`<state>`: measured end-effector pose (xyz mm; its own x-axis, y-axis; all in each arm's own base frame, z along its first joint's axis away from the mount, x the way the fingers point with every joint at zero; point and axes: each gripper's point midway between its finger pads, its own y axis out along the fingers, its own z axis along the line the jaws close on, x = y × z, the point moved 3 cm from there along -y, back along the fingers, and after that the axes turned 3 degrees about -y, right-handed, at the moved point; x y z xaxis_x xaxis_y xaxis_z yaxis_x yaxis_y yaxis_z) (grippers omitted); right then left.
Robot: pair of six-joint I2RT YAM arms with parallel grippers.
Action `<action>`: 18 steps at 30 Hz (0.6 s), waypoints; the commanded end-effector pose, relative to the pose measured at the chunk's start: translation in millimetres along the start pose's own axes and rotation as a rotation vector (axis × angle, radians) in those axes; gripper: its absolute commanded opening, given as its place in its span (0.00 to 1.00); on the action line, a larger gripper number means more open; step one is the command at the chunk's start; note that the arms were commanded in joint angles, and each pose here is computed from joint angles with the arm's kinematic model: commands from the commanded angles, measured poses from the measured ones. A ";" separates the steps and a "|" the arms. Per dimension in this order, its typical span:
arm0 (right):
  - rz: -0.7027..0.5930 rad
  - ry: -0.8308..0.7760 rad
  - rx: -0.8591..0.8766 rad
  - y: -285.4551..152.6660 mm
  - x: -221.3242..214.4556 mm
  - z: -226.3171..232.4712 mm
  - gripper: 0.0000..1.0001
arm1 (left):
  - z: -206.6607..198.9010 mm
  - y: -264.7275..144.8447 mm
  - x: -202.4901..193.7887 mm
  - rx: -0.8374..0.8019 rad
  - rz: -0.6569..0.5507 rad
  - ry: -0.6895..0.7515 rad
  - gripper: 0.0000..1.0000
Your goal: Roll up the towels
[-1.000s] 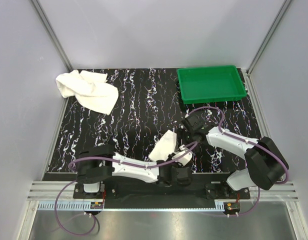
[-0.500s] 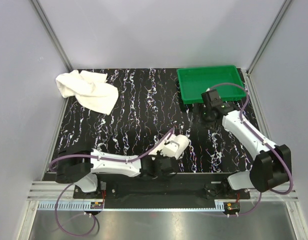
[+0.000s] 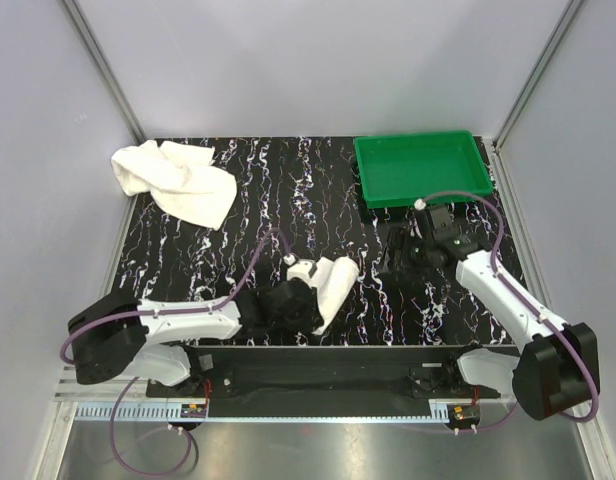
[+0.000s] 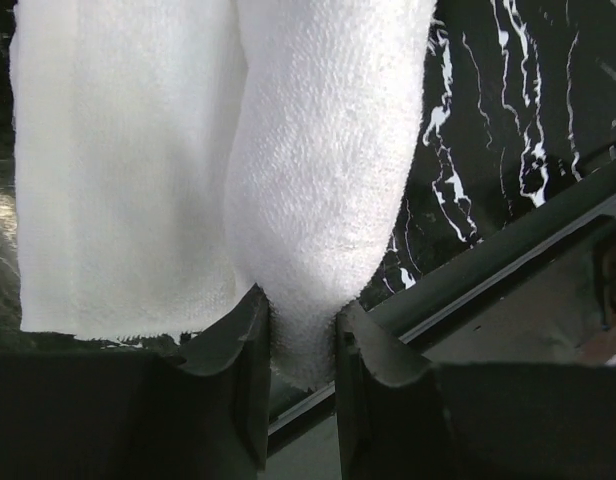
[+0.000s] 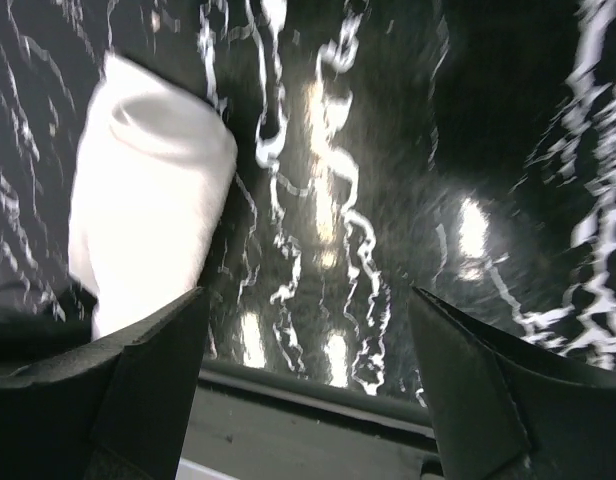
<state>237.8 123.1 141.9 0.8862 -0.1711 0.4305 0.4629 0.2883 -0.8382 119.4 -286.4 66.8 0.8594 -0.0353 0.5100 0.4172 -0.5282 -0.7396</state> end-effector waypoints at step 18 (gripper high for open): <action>0.003 0.115 0.635 33.1 -51.9 57.3 0.88 | 48.2 5.6 -10.6 -0.348 0.187 -0.581 0.00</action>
<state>192.9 177.0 91.2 0.9208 -0.2553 0.2947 0.3856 0.7092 -0.5902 142.6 -259.9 54.4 0.9582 0.2662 0.1044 0.2811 -0.8094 -0.5157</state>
